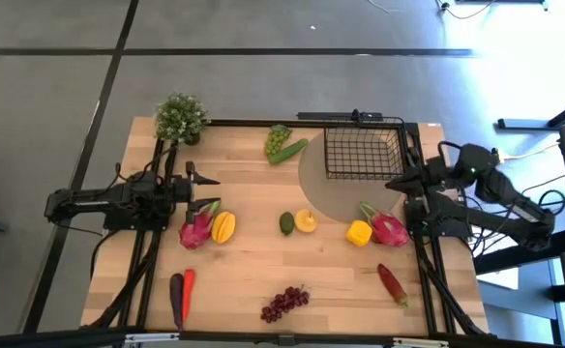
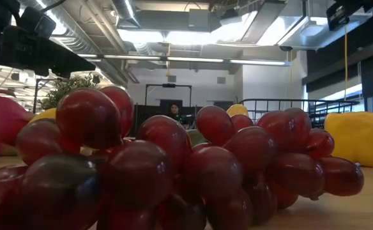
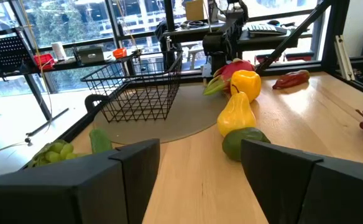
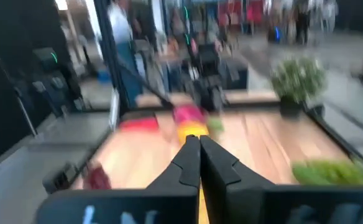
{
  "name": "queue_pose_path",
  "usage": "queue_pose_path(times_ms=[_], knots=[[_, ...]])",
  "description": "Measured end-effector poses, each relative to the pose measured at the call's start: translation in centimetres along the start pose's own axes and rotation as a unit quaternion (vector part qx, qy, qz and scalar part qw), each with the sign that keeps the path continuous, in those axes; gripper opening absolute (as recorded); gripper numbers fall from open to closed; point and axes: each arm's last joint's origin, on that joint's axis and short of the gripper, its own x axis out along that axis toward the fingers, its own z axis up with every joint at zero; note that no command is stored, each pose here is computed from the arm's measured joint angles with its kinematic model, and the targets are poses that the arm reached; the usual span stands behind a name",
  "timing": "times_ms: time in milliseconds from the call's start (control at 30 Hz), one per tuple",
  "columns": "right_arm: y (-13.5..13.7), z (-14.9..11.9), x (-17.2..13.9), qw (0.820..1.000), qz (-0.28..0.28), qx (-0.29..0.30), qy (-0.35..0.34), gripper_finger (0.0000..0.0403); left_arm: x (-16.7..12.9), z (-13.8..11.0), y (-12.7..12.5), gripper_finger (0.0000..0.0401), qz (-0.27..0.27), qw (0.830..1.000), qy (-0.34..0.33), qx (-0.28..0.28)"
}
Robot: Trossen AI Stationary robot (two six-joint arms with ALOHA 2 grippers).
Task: Build produce basket
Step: Put the pear into the wire basket
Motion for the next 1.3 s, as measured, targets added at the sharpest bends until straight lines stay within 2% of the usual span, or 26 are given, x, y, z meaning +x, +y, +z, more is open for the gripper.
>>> queue_pose_path(times_ms=[100,300,500,667,900,1133,1300], knots=[[-0.4,0.8,0.6,0.996,-0.033,0.007,0.081,0.0,0.0,0.0,0.0,0.0213,0.0,1.0,0.0,0.0],[-1.5,1.8,3.3,0.979,-0.041,0.014,0.201,0.0,0.0,0.0,0.0,0.0213,0.0,1.0,0.0,0.0],[-2.1,2.2,6.9,0.961,-0.031,-0.002,0.274,0.0,0.0,0.0,0.0,0.0213,0.0,1.0,0.0,0.0],[-2.1,1.3,9.8,0.94,-0.052,-0.026,0.335,0.0,0.0,0.0,0.0,0.0213,0.0,1.0,0.0,0.0],[-0.6,0.0,13.1,0.922,-0.015,-0.05,0.384,0.0,0.0,0.0,0.0,0.0213,0.0,1.0,0.0,0.0],[-0.7,-0.6,16.6,0.936,-0.03,0.0,0.351,0.0008,0.0,0.0,0.0,0.0213,0.0,1.0,0.0,0.0],[-0.9,-1.2,18.2,0.939,-0.038,0.021,0.34,0.0038,0.0,0.0,0.0,0.0213,0.0,1.0,0.0,0.0]])
